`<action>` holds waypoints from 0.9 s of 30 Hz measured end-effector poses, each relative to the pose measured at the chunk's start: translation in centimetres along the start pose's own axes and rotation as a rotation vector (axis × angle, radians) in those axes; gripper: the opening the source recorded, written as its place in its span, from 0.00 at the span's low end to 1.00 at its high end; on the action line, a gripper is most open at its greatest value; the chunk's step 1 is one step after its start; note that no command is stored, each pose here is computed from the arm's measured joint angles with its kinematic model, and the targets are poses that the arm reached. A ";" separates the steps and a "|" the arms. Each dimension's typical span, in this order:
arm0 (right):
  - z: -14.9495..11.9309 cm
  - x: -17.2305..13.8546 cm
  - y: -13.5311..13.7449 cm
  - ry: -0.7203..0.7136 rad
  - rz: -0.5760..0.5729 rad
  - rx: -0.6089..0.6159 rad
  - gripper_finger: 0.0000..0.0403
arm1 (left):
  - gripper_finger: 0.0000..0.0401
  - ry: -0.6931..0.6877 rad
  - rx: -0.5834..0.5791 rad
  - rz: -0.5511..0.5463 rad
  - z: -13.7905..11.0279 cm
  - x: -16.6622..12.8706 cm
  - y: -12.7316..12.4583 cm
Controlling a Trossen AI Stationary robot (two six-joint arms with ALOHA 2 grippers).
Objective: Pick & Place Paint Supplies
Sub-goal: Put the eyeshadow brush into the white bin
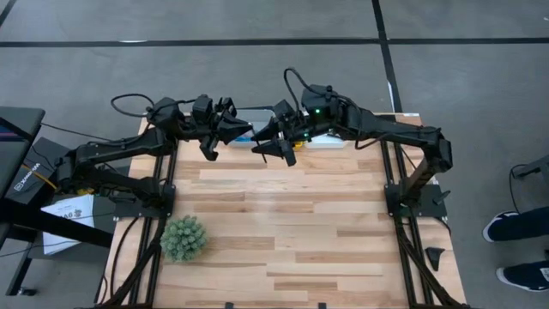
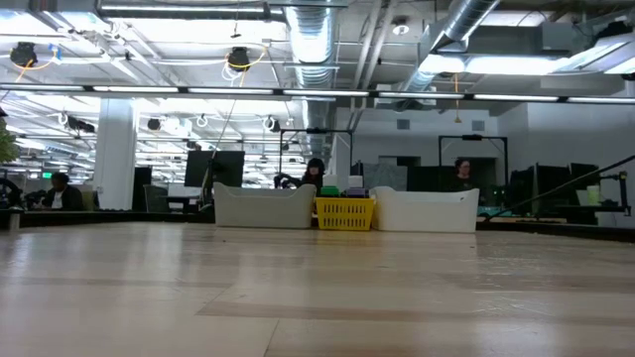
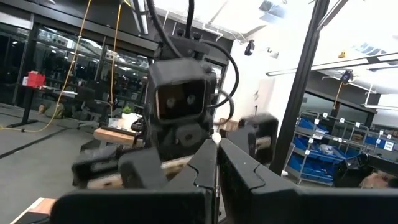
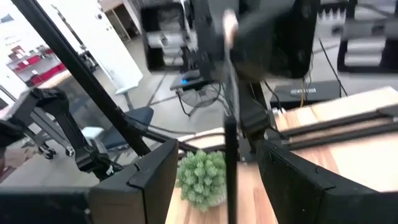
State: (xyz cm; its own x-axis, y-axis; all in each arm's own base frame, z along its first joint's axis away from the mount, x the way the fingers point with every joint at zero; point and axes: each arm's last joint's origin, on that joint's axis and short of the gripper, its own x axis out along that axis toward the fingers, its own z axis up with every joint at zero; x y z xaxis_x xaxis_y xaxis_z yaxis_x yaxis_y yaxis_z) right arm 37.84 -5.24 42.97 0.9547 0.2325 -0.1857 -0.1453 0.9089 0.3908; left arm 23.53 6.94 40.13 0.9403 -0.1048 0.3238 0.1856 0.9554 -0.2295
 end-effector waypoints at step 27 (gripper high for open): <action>0.1 -0.7 0.1 0.013 -0.013 0.008 0.24 | 0.00 0.001 -0.002 0.000 0.0 0.0 0.0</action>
State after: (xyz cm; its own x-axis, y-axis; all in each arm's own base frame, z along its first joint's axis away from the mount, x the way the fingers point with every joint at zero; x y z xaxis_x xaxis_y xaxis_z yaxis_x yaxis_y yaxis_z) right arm 37.24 -5.36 43.23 0.9530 0.2252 -0.2027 -0.1308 0.9092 0.3954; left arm 23.54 6.94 40.11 0.9405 -0.1048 0.3232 0.1859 0.9549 -0.2315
